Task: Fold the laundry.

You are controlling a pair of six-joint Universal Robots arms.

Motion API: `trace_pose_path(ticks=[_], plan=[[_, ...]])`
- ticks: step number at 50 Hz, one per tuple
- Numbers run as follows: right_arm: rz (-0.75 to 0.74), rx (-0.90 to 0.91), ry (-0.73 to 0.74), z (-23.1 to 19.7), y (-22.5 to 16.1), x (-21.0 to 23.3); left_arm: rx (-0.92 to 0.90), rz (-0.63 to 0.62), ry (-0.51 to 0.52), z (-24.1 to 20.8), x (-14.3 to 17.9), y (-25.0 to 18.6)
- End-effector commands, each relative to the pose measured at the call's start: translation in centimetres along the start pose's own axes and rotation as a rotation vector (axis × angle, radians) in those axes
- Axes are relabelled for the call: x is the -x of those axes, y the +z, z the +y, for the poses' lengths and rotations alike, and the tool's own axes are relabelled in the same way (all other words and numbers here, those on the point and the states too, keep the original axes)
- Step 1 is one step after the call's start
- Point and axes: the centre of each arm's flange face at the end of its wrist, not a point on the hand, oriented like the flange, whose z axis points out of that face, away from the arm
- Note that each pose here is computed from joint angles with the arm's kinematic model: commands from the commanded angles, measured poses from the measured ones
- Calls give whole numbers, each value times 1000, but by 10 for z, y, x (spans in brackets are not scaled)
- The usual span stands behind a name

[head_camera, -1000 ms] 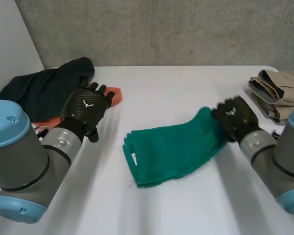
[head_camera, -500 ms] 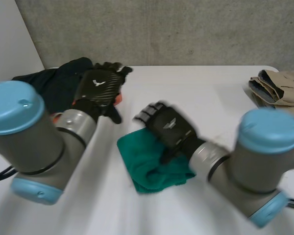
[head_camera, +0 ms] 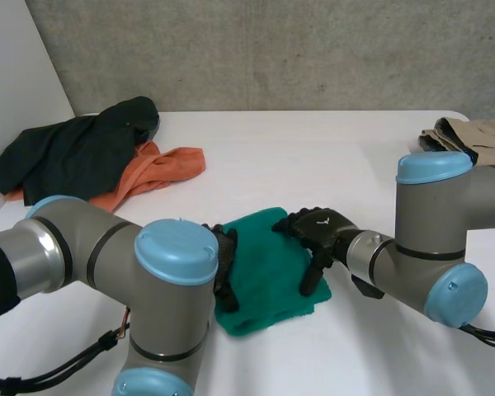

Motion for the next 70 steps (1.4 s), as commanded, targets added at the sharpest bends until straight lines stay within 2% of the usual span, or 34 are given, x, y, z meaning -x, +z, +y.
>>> trace_pose_path(ticks=[1,7,13,20,21,25,27,42,70], plan=[[86,-5,-98,-2,-2,-8,3,-8,4,0,5,2],[127,-107,-147,-13,-11,-9,-89,-17,-30,-33,14,0],[154,-236,-241,-24,-48,6,-201,21,-58,-73,24,-2],[65,-205,-347,22,-56,48,-342,292,-5,-114,24,4],[56,-204,-352,27,-57,51,-367,362,16,-121,23,4],[45,-232,-366,36,-57,57,-408,505,44,-133,20,-1],[48,-263,-377,36,-55,58,-415,532,48,-137,19,-2],[50,-341,-426,45,-18,60,-408,546,48,-136,17,1],[81,-455,-456,19,20,45,-413,525,41,-139,26,5]])
